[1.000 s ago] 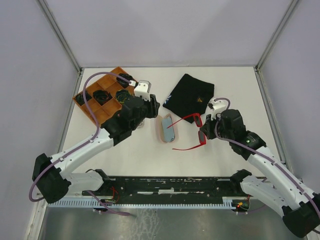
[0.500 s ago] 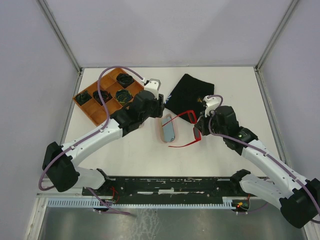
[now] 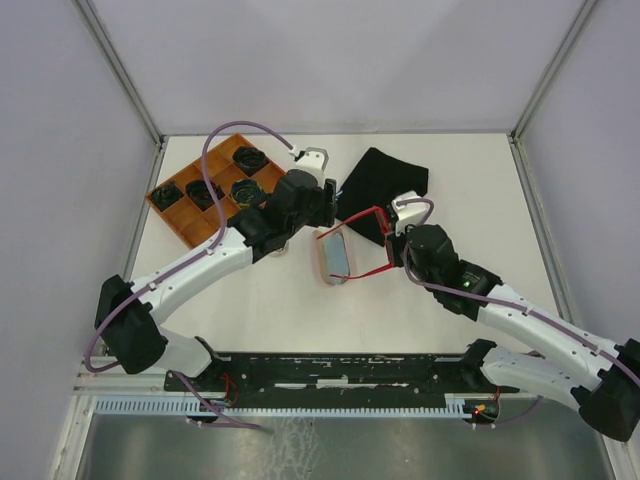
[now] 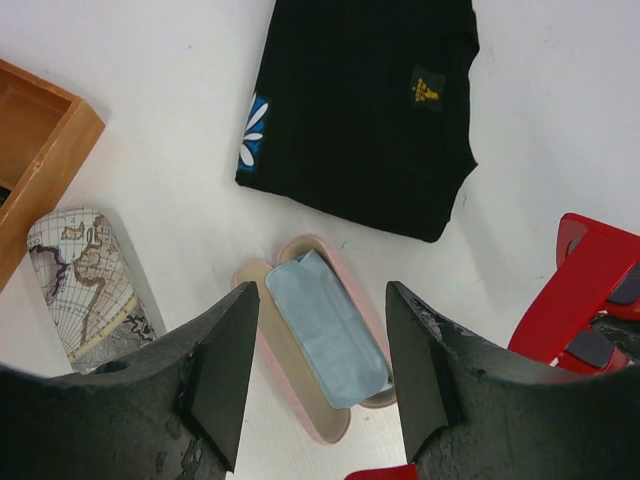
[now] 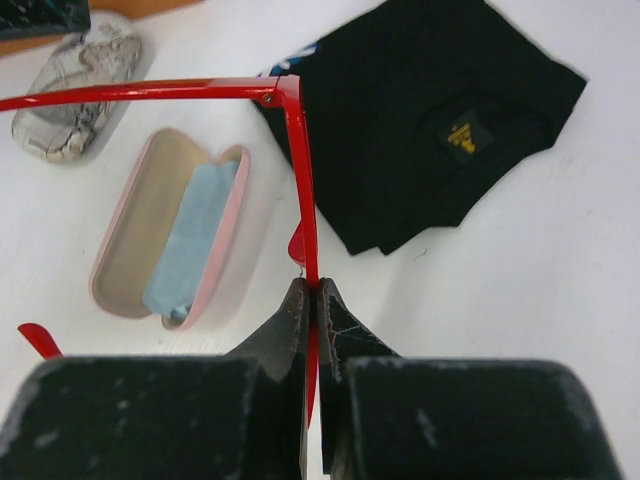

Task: Organize the sunglasses
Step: Fold the sunglasses.

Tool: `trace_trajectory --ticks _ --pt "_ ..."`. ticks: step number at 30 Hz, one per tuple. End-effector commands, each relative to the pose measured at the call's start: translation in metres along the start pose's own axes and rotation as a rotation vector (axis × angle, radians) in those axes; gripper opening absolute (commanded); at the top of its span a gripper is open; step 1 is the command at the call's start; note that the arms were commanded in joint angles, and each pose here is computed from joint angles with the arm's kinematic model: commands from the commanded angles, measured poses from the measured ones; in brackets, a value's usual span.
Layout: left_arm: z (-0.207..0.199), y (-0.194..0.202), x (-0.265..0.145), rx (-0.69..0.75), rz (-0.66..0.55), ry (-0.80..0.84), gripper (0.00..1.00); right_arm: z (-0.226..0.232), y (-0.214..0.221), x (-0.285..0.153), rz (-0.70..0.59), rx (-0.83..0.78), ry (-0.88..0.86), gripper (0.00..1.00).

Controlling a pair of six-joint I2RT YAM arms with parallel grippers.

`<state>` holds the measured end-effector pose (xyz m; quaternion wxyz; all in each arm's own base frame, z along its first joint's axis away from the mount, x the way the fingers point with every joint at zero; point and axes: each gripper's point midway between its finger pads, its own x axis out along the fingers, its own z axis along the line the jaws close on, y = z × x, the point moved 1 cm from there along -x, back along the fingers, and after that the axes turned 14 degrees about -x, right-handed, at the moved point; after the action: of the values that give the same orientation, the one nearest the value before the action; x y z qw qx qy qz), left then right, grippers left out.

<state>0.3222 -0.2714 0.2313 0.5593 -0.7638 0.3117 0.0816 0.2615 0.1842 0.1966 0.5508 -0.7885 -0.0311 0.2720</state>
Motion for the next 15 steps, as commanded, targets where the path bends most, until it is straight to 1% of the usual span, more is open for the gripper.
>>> trace_trajectory --ticks 1,5,8,15 --pt "-0.02 -0.042 -0.012 -0.084 -0.126 0.022 0.61 -0.027 -0.039 -0.008 -0.145 0.045 0.199 0.0" --pt "-0.023 -0.055 -0.018 -0.101 -0.174 0.018 0.61 -0.023 -0.042 -0.006 -0.151 0.022 0.23 0.0" --pt "-0.026 -0.061 -0.021 -0.105 -0.194 0.017 0.61 -0.023 -0.045 -0.007 -0.168 0.039 0.272 0.0" --pt "-0.032 -0.055 -0.017 -0.089 -0.178 0.022 0.61 -0.024 -0.051 -0.005 -0.181 0.063 0.297 0.0"
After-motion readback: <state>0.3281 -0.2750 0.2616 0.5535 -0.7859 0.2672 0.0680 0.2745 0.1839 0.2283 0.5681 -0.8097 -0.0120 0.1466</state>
